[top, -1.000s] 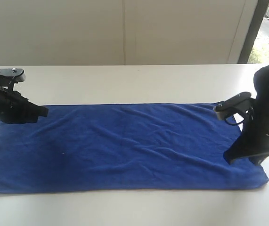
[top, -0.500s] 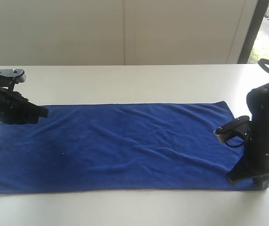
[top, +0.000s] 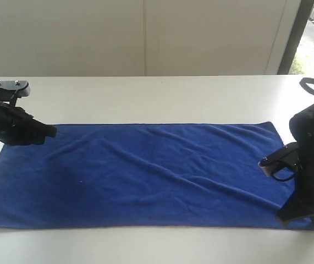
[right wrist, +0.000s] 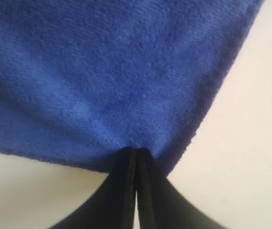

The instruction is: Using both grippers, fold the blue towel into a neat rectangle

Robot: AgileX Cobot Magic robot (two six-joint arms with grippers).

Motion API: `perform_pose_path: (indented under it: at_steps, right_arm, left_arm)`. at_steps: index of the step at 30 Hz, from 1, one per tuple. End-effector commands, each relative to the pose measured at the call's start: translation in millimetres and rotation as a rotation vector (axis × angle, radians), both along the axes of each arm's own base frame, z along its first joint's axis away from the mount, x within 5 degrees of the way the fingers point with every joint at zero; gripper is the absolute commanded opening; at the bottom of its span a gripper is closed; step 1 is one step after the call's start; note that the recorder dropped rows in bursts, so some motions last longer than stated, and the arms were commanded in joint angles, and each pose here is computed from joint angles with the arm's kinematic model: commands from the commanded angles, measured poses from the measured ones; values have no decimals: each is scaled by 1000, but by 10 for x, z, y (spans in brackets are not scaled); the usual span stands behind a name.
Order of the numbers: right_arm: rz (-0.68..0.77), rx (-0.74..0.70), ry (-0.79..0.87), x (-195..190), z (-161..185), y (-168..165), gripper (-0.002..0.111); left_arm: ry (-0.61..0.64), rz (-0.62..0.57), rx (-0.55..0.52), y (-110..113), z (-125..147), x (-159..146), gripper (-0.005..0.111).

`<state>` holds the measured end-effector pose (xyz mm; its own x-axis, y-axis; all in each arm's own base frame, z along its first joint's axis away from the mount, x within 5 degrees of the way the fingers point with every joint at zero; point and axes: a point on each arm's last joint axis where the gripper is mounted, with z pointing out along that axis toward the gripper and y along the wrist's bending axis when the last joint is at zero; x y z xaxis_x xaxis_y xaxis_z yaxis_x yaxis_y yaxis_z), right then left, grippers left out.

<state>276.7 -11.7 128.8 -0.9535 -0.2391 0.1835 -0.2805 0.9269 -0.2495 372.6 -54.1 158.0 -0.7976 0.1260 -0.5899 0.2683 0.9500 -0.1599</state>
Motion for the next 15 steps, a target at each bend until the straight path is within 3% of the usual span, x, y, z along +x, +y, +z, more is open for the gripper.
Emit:
perform_pose_path:
  at_steps: [1, 10, 15]
  right_arm:
    - [-15, -6, -22, -8, 111, -8, 0]
    - [31, 51, -448, 474, 911, 48, 0]
    - [67, 87, -481, 944, 924, -2, 0]
  left_arm:
    - [4, -12, -11, -33, 15, -4, 0]
    - [-56, -30, -24, -48, 271, -7, 0]
    - [-89, -143, -24, -86, 645, -213, 0]
